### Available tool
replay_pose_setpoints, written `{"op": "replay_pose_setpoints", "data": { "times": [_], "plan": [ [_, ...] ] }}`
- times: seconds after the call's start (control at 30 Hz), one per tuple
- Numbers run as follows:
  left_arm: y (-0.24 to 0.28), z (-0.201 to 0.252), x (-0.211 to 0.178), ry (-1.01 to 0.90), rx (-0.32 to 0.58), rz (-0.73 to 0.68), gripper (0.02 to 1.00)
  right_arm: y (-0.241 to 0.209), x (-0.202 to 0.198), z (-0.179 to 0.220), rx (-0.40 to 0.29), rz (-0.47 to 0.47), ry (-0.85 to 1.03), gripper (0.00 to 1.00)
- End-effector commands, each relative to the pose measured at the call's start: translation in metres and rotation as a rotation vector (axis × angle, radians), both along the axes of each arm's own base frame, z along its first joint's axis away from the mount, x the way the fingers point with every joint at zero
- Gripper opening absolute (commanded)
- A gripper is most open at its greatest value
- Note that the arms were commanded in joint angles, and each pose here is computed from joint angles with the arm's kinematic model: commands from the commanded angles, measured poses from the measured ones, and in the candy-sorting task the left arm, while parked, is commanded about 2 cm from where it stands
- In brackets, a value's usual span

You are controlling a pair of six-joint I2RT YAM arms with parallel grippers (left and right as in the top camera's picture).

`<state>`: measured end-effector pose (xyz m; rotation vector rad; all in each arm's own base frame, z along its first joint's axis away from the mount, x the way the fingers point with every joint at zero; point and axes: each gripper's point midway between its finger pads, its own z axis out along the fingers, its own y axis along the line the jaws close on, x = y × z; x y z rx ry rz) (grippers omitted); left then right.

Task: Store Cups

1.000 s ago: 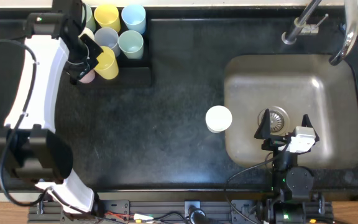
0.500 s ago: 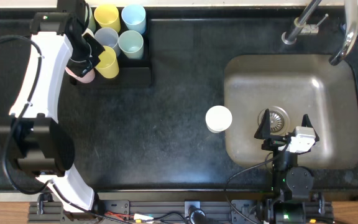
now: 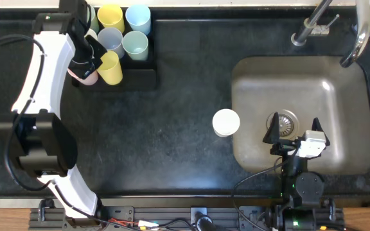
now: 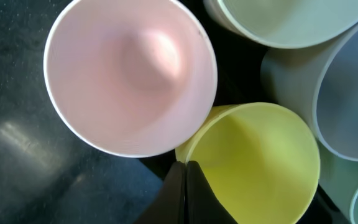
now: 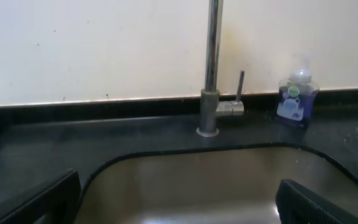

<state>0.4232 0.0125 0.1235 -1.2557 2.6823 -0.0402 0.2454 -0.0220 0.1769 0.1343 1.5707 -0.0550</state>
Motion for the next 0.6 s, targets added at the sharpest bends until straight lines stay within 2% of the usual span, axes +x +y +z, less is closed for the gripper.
{"op": "replay_pose_setpoints", "data": {
  "times": [0.03,0.43,0.47,0.53,0.6],
  "plan": [
    [0.0067,-0.0049,0.0032,-0.003,0.018,0.022,0.036,0.0004,0.0003,-0.0033,0.0,0.004,0.0,0.998],
    [0.0023,-0.0048,0.0037,-0.004,0.024,0.01,0.036,0.0004,0.0003,-0.0033,0.0,0.004,0.0,0.998],
    [0.001,-0.0048,0.0038,-0.004,0.025,0.007,0.062,0.0004,0.0003,-0.0033,0.0,0.004,0.0,0.998],
    [-0.0005,-0.0048,0.0037,-0.004,0.029,0.003,0.31,0.0004,0.0003,-0.0033,0.0,0.004,0.0,0.998],
    [-0.0021,-0.0047,0.004,-0.005,0.033,-0.003,0.514,0.0004,0.0003,-0.0033,0.0,0.004,0.0,0.996]
  ]
}}
